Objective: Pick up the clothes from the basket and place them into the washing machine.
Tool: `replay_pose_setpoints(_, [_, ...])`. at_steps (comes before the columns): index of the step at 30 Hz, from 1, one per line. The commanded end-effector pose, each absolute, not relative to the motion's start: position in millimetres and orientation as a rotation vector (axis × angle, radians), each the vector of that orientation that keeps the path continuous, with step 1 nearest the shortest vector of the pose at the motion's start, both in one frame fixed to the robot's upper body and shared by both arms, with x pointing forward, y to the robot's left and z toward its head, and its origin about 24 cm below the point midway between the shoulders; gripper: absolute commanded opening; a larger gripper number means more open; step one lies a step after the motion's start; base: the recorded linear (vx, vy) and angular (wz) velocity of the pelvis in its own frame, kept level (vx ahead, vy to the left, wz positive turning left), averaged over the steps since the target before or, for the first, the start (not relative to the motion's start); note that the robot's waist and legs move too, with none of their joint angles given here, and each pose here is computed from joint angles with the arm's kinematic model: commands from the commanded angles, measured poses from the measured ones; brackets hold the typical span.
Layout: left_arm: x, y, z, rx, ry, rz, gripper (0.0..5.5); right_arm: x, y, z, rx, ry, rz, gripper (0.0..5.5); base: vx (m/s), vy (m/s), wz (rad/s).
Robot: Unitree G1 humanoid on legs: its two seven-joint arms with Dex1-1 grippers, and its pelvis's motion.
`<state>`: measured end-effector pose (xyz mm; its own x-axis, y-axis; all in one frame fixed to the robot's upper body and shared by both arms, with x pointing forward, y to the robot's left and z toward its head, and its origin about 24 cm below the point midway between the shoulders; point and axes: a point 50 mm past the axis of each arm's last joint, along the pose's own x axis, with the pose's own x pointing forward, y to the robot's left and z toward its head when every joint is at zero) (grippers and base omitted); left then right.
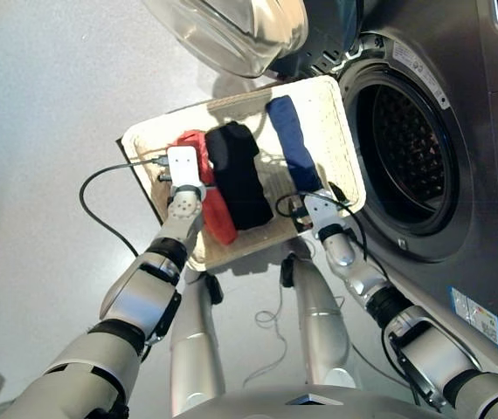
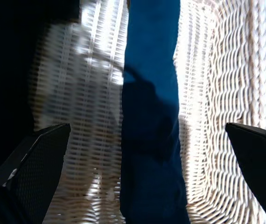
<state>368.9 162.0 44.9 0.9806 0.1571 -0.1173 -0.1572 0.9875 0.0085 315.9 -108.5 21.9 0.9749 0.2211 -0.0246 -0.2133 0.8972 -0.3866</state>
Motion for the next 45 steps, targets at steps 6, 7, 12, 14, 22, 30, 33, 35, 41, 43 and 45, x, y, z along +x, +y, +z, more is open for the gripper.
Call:
replay_pose_setpoints(6, [335.6, 128.9, 27.7, -0.179, 0.023, 0.035, 0.0, 303.4, -99.6, 18.5, -0.416, -0.036, 0.388, 5.5, 0.056, -0.035, 0.034])
replay_pose_setpoints(7, [335.5, 128.9, 27.6, -0.179, 0.023, 0.035, 0.0, 303.4, -99.7, 18.4, -0.416, -0.036, 0.388, 5.5, 0.068, -0.04, 0.12])
replay_pose_setpoints(12, [327.6, 120.1, 29.6, -0.246, -0.011, -0.028, 0.0, 291.9, -86.6, 13.5, -0.416, -0.026, 0.553, 5.5, 0.011, -0.006, 0.031])
replay_pose_setpoints(14, [325.9, 117.3, 29.8, -0.265, -0.012, -0.047, 0.0, 286.4, -78.5, 12.7, -0.422, -0.026, 0.629, 5.5, 0.0, 0.0, 0.0])
replay_pose_setpoints(22, [322.9, 104.1, 43.0, -0.331, -0.071, -0.107, 0.0, 273.2, -52.6, 27.5, -0.415, -0.105, 0.84, 5.5, 0.0, 0.0, 0.0])
replay_pose_setpoints(30, [324.6, 93.9, 48.4, -0.34, -0.079, -0.136, 0.0, 267.4, -30.4, 42.8, -0.481, -0.186, 0.997, 5.5, 0.0, 0.0, 0.0])
replay_pose_setpoints(33, [324.3, 86.9, 56.4, -0.374, -0.106, -0.156, 0.0, 268.6, -27.0, 42.2, -0.501, -0.191, 0.994, 5.5, 0.0, 0.0, 0.0])
replay_pose_setpoints(35, [322.2, 82.1, 62.9, -0.406, -0.132, -0.182, 0.0, 271.6, -27.1, 41.5, -0.529, -0.193, 0.976, 5.5, 0.0, 0.0, 0.0])
replay_pose_setpoints(41, [309.8, 72.2, 80.5, -0.558, -0.2, -0.251, 0.0, 283.3, -27.2, 42.8, -0.56, -0.198, 0.889, 5.5, 0.0, 0.0, 0.0])
replay_pose_setpoints(43, [305.4, 70.7, 83.3, -0.596, -0.21, -0.274, 0.0, 287.6, -26.4, 47.4, -0.554, -0.212, 0.86, 5.5, 0.0, 0.0, 0.0])
replay_pose_setpoints(45, [301.7, 68.9, 84.7, -0.616, -0.213, -0.293, 0.0, 291.3, -26.5, 50.1, -0.555, -0.219, 0.838, 5.5, 0.0, 0.0, 0.0])
